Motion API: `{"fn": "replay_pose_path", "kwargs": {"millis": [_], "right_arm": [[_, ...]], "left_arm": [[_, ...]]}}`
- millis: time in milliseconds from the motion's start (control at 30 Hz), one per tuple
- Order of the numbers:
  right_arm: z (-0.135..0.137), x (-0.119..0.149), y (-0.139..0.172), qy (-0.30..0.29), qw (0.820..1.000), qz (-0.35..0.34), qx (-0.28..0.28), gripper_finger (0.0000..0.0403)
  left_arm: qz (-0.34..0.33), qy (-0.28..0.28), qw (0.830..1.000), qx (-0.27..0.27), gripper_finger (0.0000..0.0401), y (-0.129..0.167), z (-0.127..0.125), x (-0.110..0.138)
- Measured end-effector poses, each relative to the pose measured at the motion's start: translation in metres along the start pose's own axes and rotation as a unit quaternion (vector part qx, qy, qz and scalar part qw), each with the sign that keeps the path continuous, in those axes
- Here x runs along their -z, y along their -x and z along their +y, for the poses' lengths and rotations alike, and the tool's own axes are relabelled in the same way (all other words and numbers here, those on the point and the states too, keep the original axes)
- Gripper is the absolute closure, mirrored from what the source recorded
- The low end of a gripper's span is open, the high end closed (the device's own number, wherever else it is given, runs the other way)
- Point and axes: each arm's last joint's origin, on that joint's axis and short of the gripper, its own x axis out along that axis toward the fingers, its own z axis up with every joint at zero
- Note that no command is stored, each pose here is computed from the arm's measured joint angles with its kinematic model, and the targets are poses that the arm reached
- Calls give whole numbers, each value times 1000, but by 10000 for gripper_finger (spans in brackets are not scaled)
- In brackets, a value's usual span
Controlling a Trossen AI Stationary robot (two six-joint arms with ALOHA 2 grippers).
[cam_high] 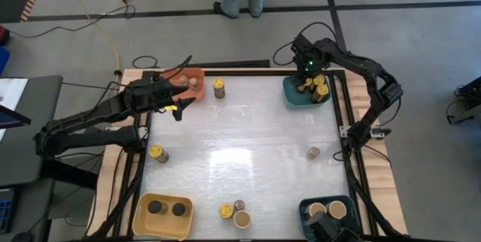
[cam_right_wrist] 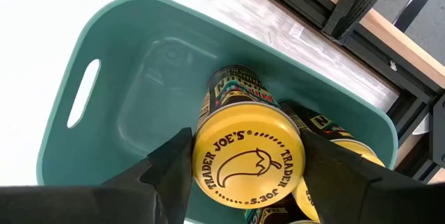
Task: Sort spices by type
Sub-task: Put the middle right yellow seasoning bottle into the light blue bin, then put the bottom yellow seasoning bottle into the light blue bin
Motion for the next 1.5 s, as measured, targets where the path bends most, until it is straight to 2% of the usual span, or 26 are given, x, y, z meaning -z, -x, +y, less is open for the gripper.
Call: {"fn": "replay_pose_path", "kwargs": {"millis": [133,467,667,800,933,1033,1133,1200,1300,1500], "right_arm": [[0,0,0,0,1000,0,1,138],[0,0,0,0,1000,-1,3,81],[-1,2,5,-2,1000,-10,4,73],[-4,7,22,-13,999,-41,5,73],[-8,16,51,-27,994,-105,3,73],[-9,26,74,-56,986,-160,-9,73],[-6,36,97,-76,974,-214,-28,74],[-1,43,108,-76,967,-239,-41,74],[10,51,121,-60,960,-267,-61,74],[38,66,131,-21,956,-276,-99,74]], "left_arm": [[0,0,1000,0,134,0,0,0],[0,0,1000,0,134,0,0,0],[0,0,1000,0,134,0,0,0],[0,0,1000,0,134,0,0,0],[-1,0,1000,0,134,0,0,0],[-1,1,1000,0,134,0,0,0],[-1,29,1000,0,134,0,0,0],[-1,45,999,0,134,0,0,0],[-4,36,999,-1,134,0,0,-1],[-3,35,999,-2,134,0,0,-1]]}}
